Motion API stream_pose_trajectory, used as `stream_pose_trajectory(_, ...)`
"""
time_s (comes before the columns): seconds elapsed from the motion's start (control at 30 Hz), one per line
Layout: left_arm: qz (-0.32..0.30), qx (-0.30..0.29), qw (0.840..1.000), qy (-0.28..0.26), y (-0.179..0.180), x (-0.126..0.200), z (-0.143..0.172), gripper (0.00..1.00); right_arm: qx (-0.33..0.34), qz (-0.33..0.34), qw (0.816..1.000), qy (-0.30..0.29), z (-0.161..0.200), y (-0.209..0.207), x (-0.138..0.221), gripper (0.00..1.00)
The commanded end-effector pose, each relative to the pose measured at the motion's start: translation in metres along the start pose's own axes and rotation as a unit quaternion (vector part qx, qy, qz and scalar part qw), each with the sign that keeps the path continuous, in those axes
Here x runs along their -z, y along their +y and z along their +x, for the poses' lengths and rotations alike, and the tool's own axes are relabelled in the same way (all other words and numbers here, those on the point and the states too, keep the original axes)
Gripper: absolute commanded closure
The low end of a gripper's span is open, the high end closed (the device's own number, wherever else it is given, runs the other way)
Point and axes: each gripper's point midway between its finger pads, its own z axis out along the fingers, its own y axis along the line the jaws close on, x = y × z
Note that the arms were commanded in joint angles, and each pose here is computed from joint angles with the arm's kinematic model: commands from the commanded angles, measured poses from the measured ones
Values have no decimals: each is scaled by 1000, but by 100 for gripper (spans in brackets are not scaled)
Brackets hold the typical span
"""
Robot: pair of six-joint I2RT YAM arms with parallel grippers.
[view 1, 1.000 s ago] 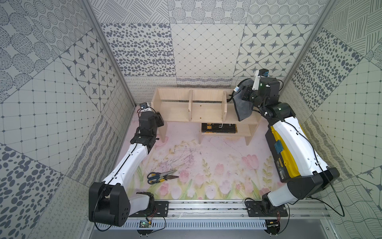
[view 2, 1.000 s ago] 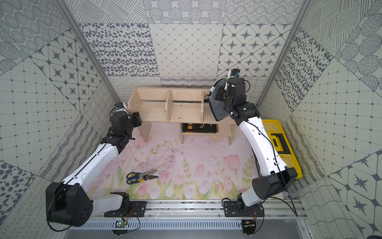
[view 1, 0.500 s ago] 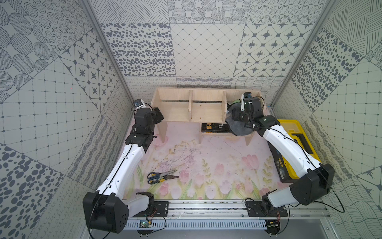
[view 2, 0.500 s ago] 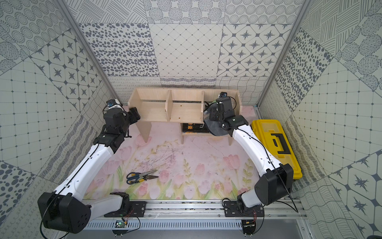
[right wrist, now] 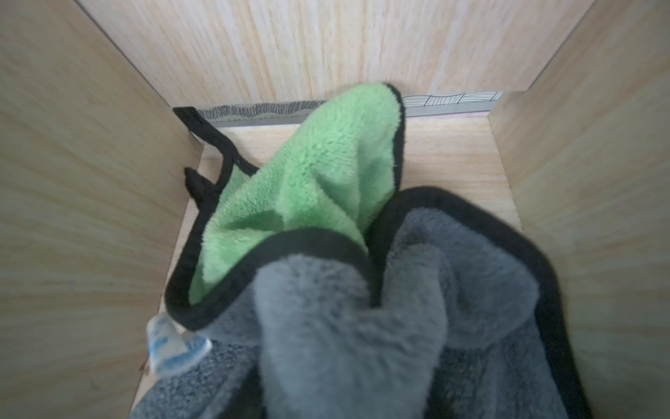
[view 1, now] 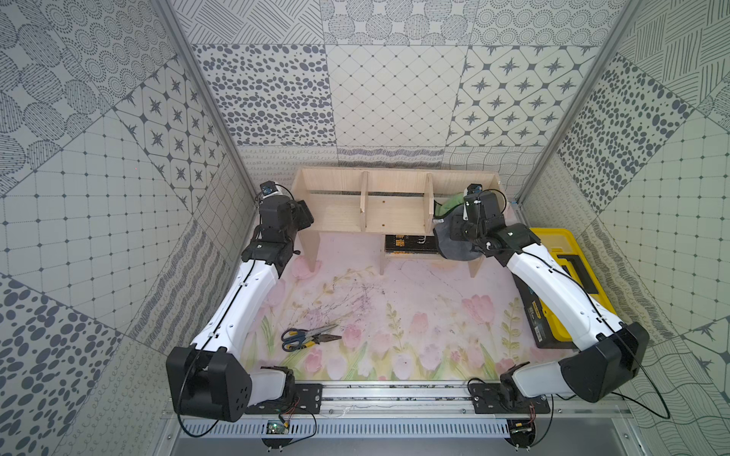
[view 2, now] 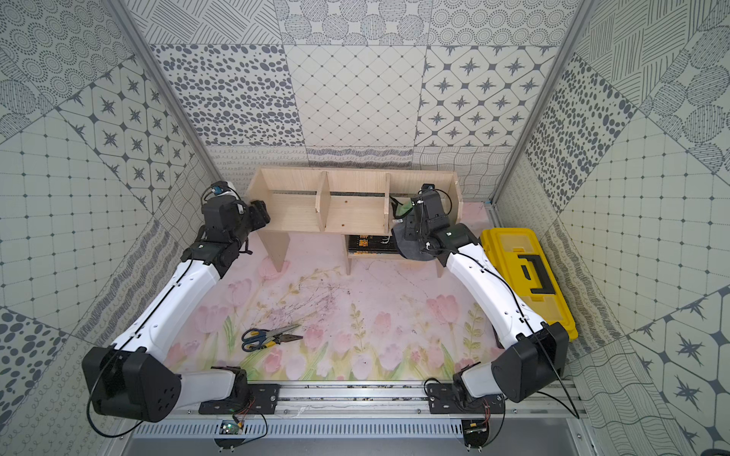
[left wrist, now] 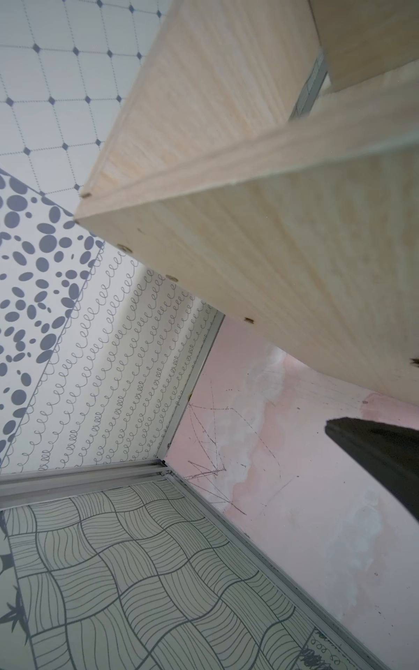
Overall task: Wipe the bookshelf clean with a cloth
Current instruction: Wipe the dust from the shelf.
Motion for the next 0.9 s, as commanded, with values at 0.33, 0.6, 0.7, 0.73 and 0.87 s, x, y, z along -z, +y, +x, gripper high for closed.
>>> stream_pose_trajectory(0.33,12,-8,1000,18,1,-2,14,77,80,-105,958,-255,-188,102,142,100)
stream_pose_trajectory(0.6,-15,7,1000,6,13,4,14,100,90,-160,949,-256,-189,213,97,100)
stream_pose_trajectory(0.7,-19,8,1000,3,15,5,15,100,86,-129,964,-214,-162,221,51,100)
stream_pose_trajectory(0.73,-20,8,1000,2,15,6,14,100,88,-119,969,-200,-152,220,37,100)
stream_pose_trajectory(0.87,-16,9,1000,1,14,6,14,100,99,-90,978,-159,-112,211,1,100)
